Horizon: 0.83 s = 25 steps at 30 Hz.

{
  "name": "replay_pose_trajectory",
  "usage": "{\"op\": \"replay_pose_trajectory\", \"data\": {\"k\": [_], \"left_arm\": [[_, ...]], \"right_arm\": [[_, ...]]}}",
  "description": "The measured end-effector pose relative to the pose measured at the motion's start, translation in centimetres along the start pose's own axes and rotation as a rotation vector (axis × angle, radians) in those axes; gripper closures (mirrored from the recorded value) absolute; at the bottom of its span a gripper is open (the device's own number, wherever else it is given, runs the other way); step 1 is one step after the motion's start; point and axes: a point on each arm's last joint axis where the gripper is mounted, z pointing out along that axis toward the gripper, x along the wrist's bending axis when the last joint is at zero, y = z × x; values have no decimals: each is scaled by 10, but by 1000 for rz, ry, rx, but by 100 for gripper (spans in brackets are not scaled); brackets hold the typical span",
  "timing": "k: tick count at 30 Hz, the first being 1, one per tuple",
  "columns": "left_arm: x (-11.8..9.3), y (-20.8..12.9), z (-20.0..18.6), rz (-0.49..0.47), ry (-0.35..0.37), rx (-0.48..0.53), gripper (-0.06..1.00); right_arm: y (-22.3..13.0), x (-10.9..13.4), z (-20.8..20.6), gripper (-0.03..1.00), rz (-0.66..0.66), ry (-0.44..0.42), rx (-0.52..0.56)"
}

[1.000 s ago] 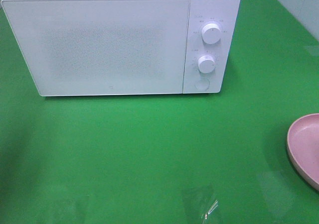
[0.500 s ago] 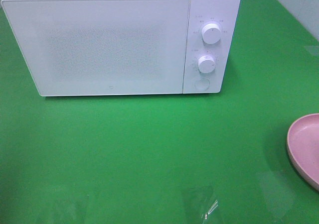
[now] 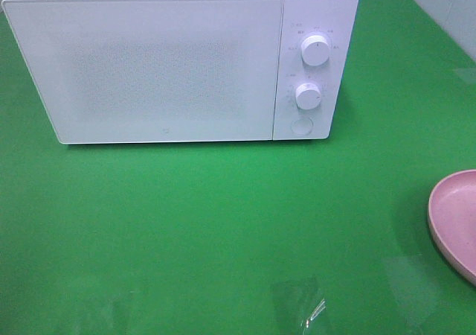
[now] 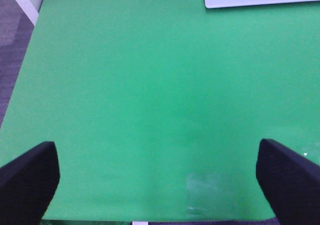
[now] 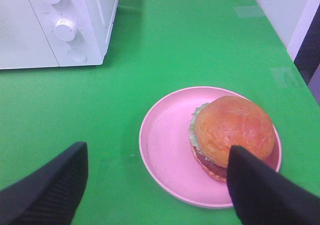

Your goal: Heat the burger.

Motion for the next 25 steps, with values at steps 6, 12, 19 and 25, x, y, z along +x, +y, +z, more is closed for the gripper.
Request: {"op": "replay_pose_trajectory", "data": {"k": [6, 12, 19, 25], "left_arm": [[-2, -15, -21, -5, 20, -167, -5], [-2, -20, -27, -5, 26, -212, -5], [-2, -20, -27, -5, 26, -214, -5], [-2, -20, -27, -5, 26, -214, -5]], "right_arm": [[0, 0, 0, 21, 0, 0, 0], [0, 0, 0, 21, 0, 0, 0], [0, 0, 0, 21, 0, 0, 0], [0, 0, 0, 21, 1, 1, 0]]}}
